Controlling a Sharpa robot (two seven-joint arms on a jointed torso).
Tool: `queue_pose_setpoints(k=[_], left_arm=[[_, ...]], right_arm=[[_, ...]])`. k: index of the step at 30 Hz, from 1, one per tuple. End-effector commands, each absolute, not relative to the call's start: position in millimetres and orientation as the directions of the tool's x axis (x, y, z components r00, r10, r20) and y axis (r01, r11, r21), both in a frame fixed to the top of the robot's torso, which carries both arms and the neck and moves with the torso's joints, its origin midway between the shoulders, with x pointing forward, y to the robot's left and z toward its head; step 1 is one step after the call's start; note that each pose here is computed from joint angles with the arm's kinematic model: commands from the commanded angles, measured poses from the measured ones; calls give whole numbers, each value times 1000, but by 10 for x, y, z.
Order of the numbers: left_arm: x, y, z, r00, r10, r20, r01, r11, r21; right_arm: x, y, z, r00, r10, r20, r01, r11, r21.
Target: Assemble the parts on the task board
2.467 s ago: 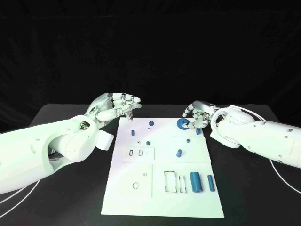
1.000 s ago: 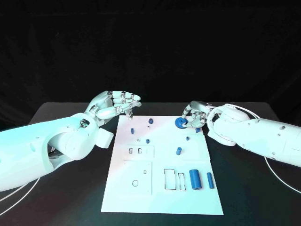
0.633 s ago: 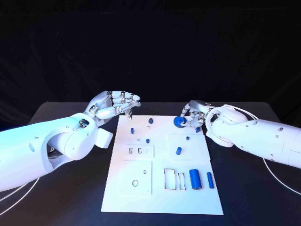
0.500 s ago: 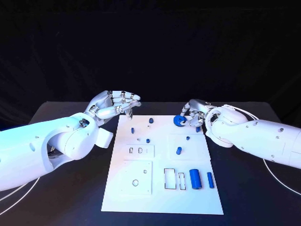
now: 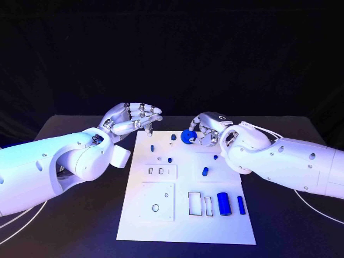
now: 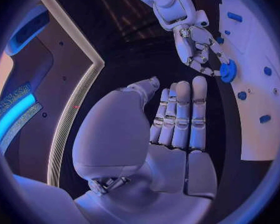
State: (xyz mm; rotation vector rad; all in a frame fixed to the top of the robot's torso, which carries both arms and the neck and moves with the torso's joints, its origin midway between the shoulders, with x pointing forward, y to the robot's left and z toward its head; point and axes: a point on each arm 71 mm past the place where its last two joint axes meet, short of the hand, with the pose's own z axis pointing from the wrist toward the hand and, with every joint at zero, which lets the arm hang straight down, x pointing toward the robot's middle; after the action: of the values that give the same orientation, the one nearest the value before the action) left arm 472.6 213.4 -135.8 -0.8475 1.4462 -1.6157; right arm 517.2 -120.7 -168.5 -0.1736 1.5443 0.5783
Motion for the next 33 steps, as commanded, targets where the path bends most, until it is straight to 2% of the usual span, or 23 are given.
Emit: queue_pose_setpoints(k=[1,13,33], left_arm=[[4719,2104,-1350,-485,-874,-15,121,-50,-991],[4717,2090,-1350,-489,-872,-14,119,-51,-992],[4718,2075,-1354,-496,-868,-14,114,-50,-992]], right_arm=[[5123,-1065,-1681,-29,210,-977,-495,846,196],[5128,-828,-1780,-38,191,-981,-509,841,183],[5165,-650,-1949,-72,162,-984,-508,843,176]])
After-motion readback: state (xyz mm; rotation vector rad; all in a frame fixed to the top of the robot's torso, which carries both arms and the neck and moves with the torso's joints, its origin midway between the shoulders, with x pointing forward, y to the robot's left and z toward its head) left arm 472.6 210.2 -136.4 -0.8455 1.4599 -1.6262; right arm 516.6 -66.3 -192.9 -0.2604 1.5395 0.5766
